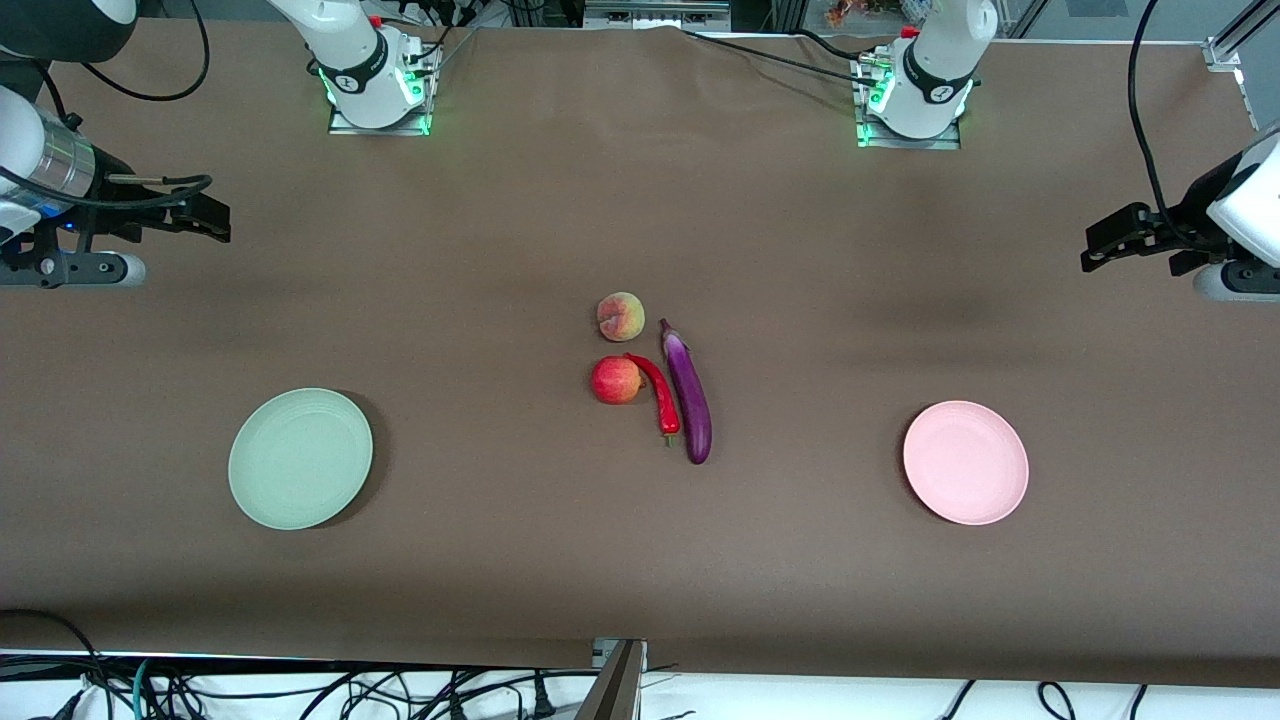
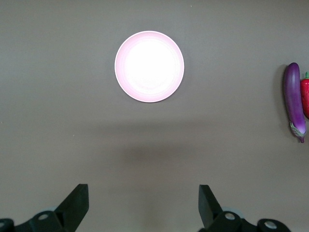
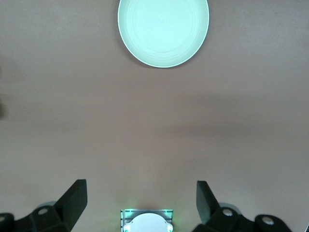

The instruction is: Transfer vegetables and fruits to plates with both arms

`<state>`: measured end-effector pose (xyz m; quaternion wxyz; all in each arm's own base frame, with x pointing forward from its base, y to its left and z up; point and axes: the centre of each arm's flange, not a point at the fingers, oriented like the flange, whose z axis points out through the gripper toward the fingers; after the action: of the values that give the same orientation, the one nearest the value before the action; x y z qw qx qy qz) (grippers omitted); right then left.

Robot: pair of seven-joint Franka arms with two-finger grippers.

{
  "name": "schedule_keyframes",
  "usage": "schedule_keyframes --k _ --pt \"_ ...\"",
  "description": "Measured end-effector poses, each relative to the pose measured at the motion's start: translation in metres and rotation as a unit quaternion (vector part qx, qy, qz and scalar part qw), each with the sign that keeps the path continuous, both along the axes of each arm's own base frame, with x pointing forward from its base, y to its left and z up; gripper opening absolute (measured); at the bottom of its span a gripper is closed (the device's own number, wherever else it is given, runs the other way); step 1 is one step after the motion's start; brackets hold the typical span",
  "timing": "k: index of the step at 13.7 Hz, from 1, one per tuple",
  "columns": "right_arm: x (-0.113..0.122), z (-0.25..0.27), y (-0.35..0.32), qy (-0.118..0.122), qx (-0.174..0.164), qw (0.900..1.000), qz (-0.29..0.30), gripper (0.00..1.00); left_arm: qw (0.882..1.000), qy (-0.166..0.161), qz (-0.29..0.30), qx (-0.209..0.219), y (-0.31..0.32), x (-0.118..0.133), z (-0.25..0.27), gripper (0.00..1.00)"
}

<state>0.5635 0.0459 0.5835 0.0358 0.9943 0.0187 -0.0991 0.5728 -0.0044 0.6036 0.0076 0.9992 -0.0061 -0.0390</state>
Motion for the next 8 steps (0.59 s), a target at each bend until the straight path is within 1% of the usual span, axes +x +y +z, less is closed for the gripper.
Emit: schedule_keyframes --k 8 --pt "0.0001 0.0005 0.0012 -0.001 0.000 1.000 0.001 1.00 1.000 0.000 0.001 0.006 -0.0022 0.0002 -0.0005 1.00"
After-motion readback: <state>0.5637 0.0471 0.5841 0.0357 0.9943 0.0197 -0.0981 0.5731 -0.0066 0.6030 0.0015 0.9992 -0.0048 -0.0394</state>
